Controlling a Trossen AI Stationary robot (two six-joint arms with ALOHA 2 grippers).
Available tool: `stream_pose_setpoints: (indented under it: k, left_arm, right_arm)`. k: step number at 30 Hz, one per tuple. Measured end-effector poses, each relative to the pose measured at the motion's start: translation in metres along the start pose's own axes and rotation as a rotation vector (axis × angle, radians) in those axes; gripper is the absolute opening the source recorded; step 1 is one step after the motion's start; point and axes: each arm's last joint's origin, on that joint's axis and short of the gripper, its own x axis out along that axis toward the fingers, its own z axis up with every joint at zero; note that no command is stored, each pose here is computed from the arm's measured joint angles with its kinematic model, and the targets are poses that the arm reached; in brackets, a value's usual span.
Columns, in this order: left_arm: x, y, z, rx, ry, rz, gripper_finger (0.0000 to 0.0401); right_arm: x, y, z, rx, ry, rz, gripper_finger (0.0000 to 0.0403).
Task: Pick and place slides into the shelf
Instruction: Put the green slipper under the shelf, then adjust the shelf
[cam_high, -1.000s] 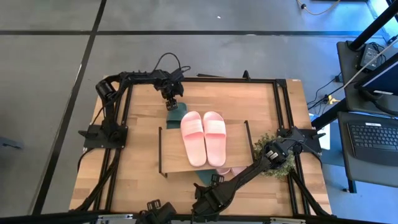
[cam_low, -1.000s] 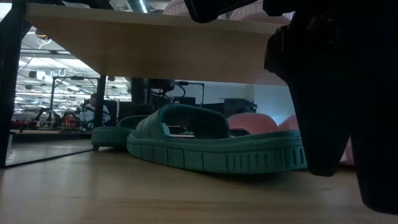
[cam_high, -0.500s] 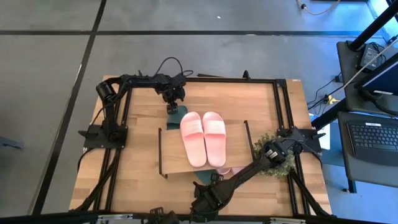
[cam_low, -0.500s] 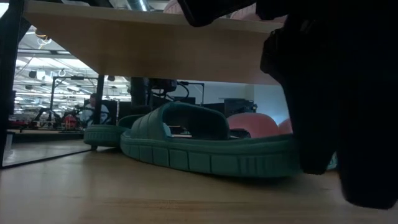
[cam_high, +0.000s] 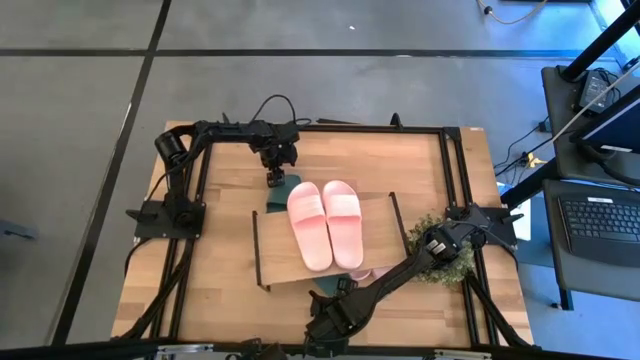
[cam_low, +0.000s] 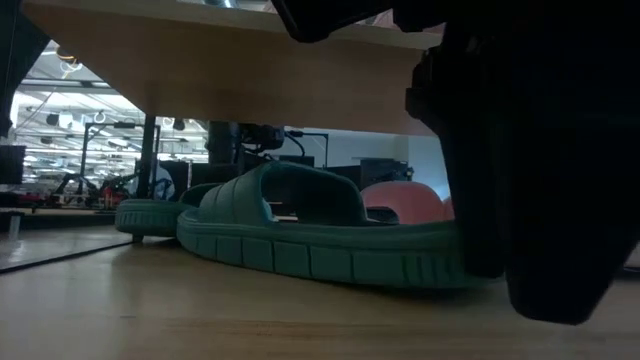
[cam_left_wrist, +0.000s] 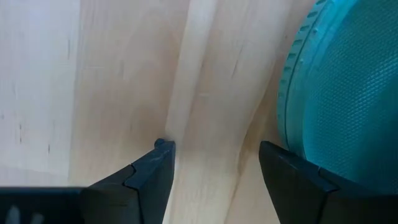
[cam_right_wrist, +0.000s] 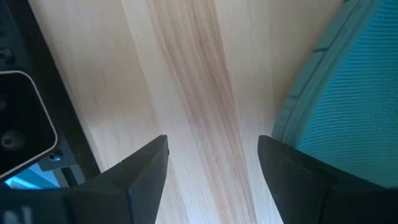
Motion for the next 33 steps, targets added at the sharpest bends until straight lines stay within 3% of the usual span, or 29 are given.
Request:
stream_pose_setpoints:
  k: [23, 33]
  left_arm:
    - [0.0, -0.004, -0.009, -0.001, 0.084, -0.054, 0.0224]
    - [0.001, -0.004, -0.009, -0.001, 0.086, -0.05, 0.0224]
  right_arm:
    - [-0.002, 0.007, 0.007, 0.002, -0.07, 0.074, 0.0249]
    - [-0.06, 0.009, 0.008, -0.002, -0.164, 0.238, 0.0249]
